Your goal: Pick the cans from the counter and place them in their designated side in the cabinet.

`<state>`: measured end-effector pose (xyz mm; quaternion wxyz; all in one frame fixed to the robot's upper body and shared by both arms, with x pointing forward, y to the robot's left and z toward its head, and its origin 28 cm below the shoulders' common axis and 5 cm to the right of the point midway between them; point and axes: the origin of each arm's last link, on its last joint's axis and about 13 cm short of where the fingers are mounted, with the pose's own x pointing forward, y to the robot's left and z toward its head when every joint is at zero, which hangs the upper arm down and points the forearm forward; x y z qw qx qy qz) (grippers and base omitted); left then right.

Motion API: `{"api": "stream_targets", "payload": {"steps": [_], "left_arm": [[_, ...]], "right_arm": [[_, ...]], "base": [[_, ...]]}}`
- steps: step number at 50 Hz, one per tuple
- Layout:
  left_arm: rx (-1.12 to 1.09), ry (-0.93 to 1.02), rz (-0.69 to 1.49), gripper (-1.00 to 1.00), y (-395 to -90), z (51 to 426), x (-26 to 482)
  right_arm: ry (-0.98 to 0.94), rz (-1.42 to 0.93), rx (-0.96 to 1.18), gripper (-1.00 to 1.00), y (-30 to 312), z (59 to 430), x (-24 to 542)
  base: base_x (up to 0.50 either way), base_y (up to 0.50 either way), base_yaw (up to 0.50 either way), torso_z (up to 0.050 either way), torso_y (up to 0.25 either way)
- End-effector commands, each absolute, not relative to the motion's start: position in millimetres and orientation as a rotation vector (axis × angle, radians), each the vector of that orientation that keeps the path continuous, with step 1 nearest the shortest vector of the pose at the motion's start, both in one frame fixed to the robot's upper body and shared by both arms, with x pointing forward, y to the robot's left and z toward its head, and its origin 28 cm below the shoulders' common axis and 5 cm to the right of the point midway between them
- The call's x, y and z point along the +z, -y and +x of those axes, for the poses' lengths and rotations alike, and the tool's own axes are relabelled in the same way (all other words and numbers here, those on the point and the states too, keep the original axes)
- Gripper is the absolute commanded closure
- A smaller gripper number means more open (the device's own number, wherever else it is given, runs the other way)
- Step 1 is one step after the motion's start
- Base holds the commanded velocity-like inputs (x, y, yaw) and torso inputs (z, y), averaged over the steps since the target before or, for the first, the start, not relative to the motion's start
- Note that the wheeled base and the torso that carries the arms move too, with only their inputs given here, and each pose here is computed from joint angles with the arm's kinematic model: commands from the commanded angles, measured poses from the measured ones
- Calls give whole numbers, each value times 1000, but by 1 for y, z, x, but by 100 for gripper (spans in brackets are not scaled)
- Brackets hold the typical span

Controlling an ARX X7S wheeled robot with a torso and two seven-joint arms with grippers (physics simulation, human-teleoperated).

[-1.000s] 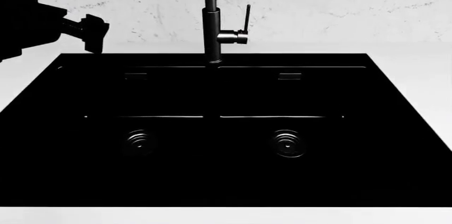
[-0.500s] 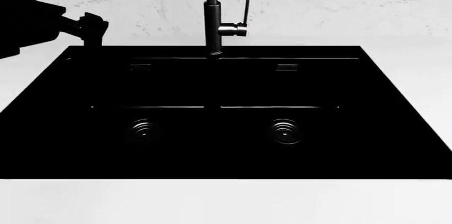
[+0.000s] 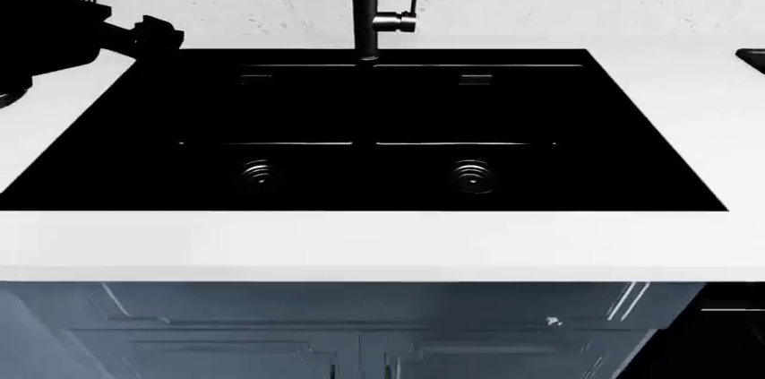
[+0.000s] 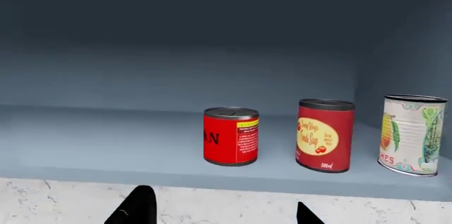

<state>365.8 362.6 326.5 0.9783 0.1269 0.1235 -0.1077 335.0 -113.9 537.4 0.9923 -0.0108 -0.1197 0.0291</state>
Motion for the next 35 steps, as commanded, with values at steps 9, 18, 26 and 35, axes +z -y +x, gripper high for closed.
{"api": "stream_targets", "payload": {"steps": [9,18,26,35], "left_arm": [[-229,-203,251,-100,-359,365,345],[-237,-194,254,-100,-356,366,348],[-244,-177,258,-100,-353,368,354],[-266,-145,252,-100,-345,370,365]], "right_arm": [[273,-65,-88,-100,131,329,545],[275,-74,-79,-100,135,330,543],[277,-73,-71,-100,138,333,541],[271,-75,-54,-100,143,337,536]], "base": [[-402,21,0,0,0],[-402,22,0,0,-1],[-402,21,0,0,0],[-393,18,0,0,-1]]}}
